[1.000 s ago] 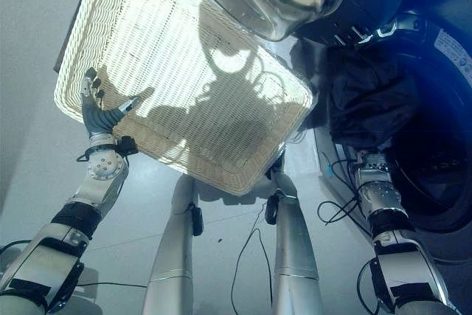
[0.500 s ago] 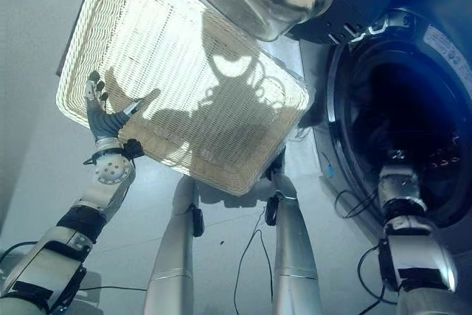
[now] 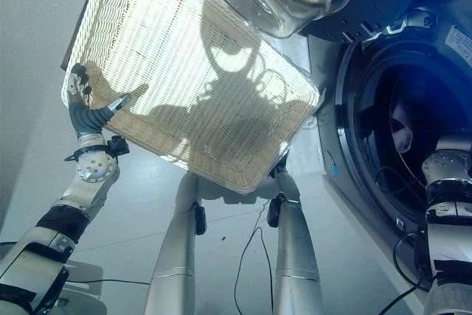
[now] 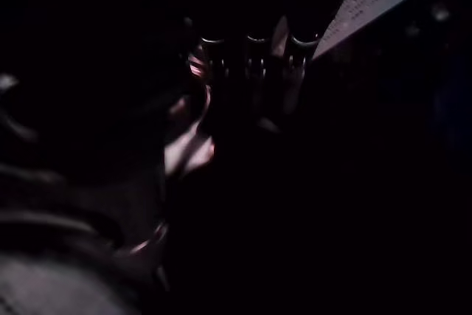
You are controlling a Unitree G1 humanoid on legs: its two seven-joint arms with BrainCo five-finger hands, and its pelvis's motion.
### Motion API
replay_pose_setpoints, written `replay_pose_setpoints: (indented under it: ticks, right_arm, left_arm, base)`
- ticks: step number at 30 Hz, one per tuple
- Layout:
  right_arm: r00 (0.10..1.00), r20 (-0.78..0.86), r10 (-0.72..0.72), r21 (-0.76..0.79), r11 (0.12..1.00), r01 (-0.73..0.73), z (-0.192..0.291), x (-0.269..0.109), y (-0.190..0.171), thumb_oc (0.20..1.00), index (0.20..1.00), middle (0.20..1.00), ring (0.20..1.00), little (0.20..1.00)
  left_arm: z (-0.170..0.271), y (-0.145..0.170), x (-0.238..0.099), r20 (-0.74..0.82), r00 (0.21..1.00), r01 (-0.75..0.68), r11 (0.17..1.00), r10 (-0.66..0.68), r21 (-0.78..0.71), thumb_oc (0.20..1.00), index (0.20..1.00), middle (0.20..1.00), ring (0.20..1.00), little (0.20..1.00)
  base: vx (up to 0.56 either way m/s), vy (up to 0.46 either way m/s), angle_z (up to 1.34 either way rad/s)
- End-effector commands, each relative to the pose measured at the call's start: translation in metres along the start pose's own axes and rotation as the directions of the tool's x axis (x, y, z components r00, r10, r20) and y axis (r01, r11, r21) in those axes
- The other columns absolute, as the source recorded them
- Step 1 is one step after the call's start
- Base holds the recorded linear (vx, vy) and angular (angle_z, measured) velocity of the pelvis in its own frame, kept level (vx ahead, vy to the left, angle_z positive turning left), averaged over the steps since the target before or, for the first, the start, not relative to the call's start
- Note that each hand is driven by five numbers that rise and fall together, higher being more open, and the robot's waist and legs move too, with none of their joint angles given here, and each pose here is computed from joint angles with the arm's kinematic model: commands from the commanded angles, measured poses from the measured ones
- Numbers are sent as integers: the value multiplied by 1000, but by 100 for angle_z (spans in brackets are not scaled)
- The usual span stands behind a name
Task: Put the clothes into the washing machine.
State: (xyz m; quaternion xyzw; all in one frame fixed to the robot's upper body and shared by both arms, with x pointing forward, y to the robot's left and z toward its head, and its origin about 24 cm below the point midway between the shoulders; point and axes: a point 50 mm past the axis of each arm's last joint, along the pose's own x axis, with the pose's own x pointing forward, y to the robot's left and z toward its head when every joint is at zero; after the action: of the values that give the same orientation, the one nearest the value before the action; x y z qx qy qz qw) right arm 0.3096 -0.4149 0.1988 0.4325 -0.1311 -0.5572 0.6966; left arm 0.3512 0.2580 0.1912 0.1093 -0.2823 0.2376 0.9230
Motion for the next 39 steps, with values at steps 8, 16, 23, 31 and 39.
replay_pose_setpoints:
  ticks: [8, 16, 23, 31, 39]
  right_arm:
    - [921, 239, 308, -814, 580, 18, 6, 6, -5, 1000, 1000, 1000, 1000, 1000]
    - [810, 28, 586, -983, 165, -85, -81, -25, -40, 1000, 1000, 1000, 1000, 1000]
    - [756, -190, 626, -979, -176, -100, -128, -42, -110, 1000, 1000, 1000, 1000, 1000]
    - [772, -478, 419, -831, -501, -242, -150, -54, -224, 1000, 1000, 1000, 1000, 1000]
    - [704, -707, 67, -564, -655, -503, -156, -84, -323, 1000, 1000, 1000, 1000, 1000]
  left_arm:
    - [-3, -16, -5, -34, 999, 39, 999, -40, -25, 1000, 1000, 1000, 1000, 1000]
    - [-53, -15, -51, -244, 963, 125, 991, -111, 45, 1000, 1000, 1000, 1000, 1000]
    - [-106, 4, -119, -484, 855, 266, 959, -188, 97, 1000, 1000, 1000, 1000, 1000]
    - [-151, 55, -219, -767, 609, 399, 914, -203, 75, 1000, 1000, 1000, 1000, 1000]
    - [-163, 96, -301, -938, 297, 514, 858, -177, 1, 1000, 1000, 1000, 1000, 1000]
  base:
    - [15, 14, 5]
    - [-30, 73, 2]
    - [-43, 62, 0]
    - [50, 60, 0]
    - [155, -11, 6]
